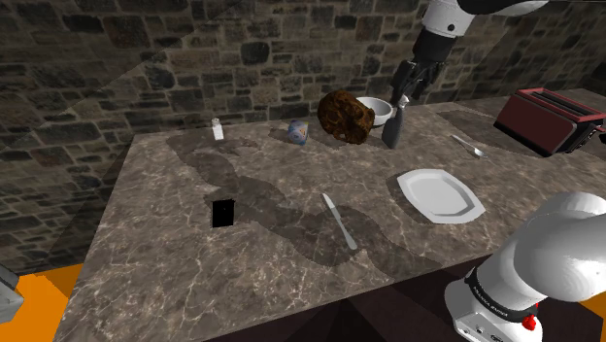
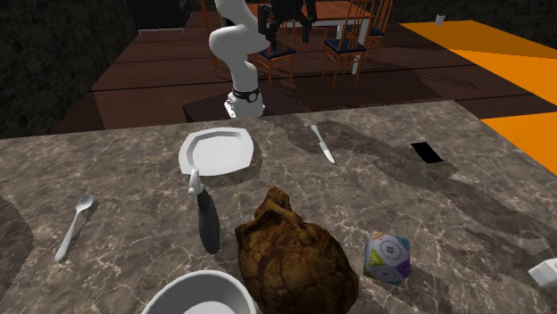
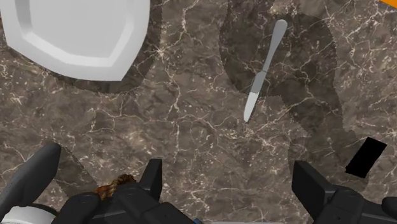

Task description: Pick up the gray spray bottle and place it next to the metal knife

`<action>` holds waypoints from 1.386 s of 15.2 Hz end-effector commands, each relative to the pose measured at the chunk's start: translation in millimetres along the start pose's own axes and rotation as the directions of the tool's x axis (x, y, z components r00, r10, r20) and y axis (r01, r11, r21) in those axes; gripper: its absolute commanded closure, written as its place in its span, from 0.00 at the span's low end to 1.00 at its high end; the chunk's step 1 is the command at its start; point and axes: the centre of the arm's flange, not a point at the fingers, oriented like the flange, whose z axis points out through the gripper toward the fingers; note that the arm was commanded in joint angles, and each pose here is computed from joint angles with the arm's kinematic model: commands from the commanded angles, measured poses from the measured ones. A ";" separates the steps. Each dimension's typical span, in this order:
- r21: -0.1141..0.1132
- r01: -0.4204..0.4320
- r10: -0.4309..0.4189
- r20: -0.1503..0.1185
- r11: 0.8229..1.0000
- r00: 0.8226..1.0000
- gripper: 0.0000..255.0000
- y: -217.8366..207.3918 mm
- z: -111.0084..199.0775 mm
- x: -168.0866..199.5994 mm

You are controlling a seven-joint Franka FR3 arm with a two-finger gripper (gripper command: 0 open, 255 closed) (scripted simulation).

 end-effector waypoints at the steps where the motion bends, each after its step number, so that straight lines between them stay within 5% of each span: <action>1: -0.007 -0.015 0.015 0.005 1.000 1.000 0.00 17.3 8.6 13.2; 21: -0.081 -0.167 0.171 0.044 0.983 0.984 0.00 225.5 88.8 146.0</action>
